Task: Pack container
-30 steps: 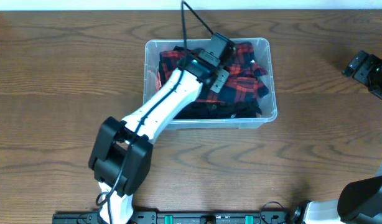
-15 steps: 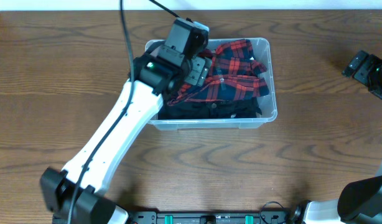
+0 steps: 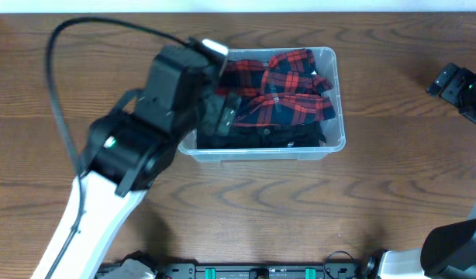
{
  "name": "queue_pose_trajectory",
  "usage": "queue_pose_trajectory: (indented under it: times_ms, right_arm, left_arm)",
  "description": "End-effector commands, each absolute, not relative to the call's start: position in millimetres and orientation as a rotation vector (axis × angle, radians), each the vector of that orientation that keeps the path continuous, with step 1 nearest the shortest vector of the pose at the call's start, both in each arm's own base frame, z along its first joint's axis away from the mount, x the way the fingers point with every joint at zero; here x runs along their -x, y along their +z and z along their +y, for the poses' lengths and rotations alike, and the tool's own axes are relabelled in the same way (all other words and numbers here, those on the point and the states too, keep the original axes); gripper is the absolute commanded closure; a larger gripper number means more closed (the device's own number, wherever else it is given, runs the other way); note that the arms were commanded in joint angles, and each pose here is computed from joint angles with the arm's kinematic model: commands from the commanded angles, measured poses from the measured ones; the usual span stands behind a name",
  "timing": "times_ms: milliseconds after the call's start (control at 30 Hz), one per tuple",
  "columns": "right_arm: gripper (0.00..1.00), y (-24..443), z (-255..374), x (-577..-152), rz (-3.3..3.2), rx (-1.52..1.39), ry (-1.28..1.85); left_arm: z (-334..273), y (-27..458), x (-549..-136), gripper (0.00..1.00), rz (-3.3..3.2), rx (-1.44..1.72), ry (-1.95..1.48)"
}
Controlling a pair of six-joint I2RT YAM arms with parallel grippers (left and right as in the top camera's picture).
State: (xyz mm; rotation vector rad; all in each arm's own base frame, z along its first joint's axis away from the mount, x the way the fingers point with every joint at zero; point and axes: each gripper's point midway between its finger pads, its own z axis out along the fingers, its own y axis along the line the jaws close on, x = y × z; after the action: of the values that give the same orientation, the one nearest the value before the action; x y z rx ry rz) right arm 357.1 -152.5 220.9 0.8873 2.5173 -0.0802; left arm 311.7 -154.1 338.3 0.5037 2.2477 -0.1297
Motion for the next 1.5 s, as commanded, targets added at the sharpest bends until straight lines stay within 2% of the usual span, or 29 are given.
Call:
queue_pose_trajectory:
  times_ms: [0,133,433,667,1000,1467]
  right_arm:
    - [0.01,219,-154,-356,2.516,-0.908,-0.082]
    - [0.01,219,-154,-356,2.516,-0.908,-0.082]
    - [0.01,219,-154,-356,2.516,-0.908,-0.082]
    - [0.01,219,-154,-356,2.516,-0.908,-0.082]
    - [0.01,219,-154,-356,2.516,-0.908,-0.082]
    - [0.01,219,-154,-356,2.516,-0.908,-0.082]
  left_arm:
    - [-143,343,-294,0.02,2.256,-0.512,-0.121]
    - [-119,352,-272,0.02,2.255,-0.48,-0.056]
    - [-69,404,-229,0.02,2.061,-0.321,-0.006]
    - [-31,406,-221,0.02,1.907,-0.114,-0.043]
    - [-35,351,-235,0.02,1.573,-0.109,-0.156]
    - [-47,217,-233,0.02,1.592,-0.131,-0.254]
